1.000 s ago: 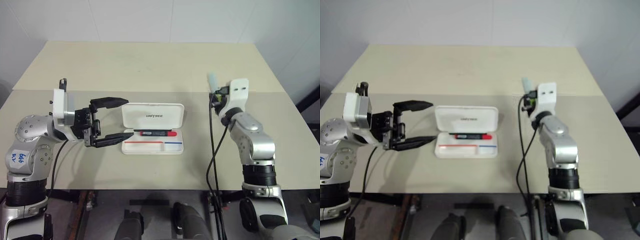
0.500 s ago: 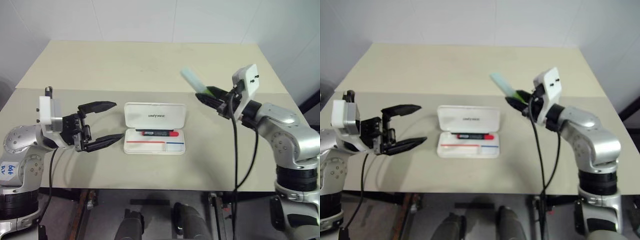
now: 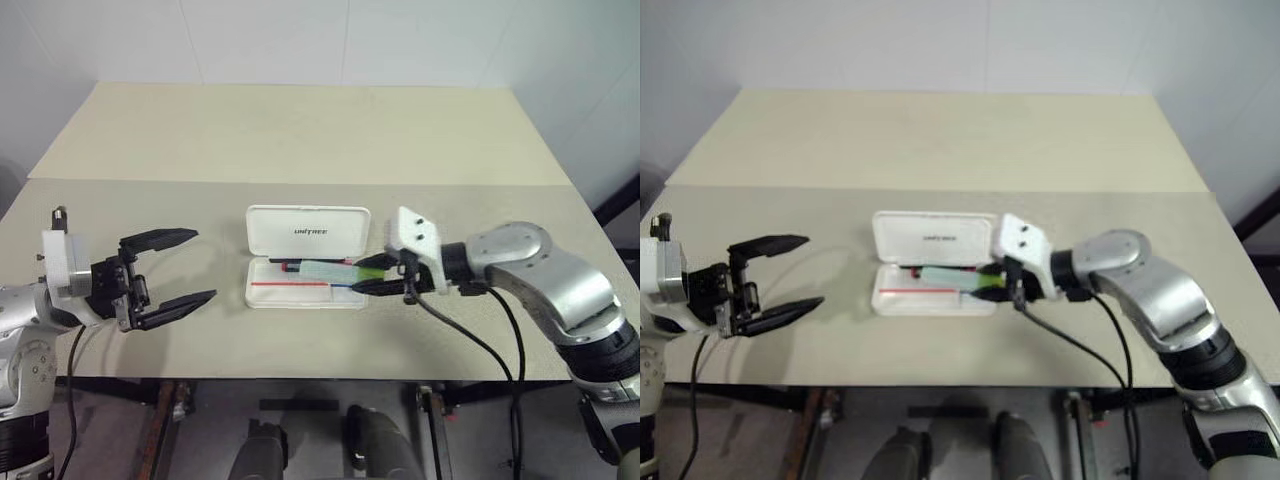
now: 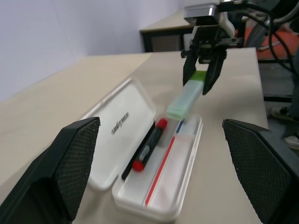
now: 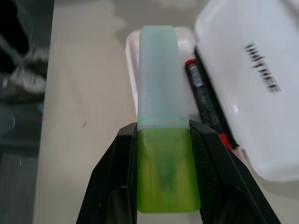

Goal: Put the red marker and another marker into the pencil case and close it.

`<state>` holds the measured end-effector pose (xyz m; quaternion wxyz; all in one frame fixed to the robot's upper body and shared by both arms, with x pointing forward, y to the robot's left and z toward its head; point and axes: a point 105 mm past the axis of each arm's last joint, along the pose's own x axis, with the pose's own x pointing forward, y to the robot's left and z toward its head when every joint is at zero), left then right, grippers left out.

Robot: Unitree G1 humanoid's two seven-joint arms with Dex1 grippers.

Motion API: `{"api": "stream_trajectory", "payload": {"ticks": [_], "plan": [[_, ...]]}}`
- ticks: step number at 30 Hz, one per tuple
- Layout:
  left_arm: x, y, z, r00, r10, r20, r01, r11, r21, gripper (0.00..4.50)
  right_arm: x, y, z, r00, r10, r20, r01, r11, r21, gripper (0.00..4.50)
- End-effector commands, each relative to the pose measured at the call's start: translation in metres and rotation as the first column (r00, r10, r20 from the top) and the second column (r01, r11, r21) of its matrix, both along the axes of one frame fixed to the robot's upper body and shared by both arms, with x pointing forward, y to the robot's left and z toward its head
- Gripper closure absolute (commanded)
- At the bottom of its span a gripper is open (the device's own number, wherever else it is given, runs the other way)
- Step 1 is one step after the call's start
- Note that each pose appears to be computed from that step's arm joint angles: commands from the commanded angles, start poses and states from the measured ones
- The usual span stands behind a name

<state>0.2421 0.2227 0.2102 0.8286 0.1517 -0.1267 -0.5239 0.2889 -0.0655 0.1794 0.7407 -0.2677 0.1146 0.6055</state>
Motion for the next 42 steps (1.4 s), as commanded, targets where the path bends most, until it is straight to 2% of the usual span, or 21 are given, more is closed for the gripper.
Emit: {"api": "stream_trajectory", "payload": {"ticks": [1,16,29,40,41,42], "plan": [[-0.004,0.005,0.005,0.999,0.019,0.047,-0.020,1.000,0.013,0.00,-0.003,0.021,0.009,0.996,0.062,0.056,-0.064,0.998,0.024,3.37],[-0.016,0.031,-0.003,0.997,0.052,0.058,-0.054,0.997,0.047,0.00,0.002,0.071,-0.016,0.987,0.131,0.094,-0.133,0.991,0.018,3.37],[-0.023,0.039,-0.005,0.999,0.031,-0.008,-0.031,1.000,0.003,0.00,0.024,0.074,-0.029,0.983,0.116,0.140,-0.115,0.993,-0.017,3.37],[-0.023,0.039,-0.001,0.999,0.034,0.004,-0.034,0.999,-0.002,0.00,0.026,0.077,-0.026,0.978,0.145,0.151,-0.144,0.989,-0.020,3.37],[-0.023,0.039,-0.001,0.999,0.034,0.006,-0.034,0.999,-0.003,0.00,0.025,0.076,-0.027,0.977,0.150,0.150,-0.148,0.989,-0.026,2.65],[-0.023,0.039,0.000,0.999,0.034,0.007,-0.034,0.999,-0.003,0.00,0.024,0.075,-0.027,0.977,0.154,0.150,-0.152,0.988,-0.028,2.41]]}}
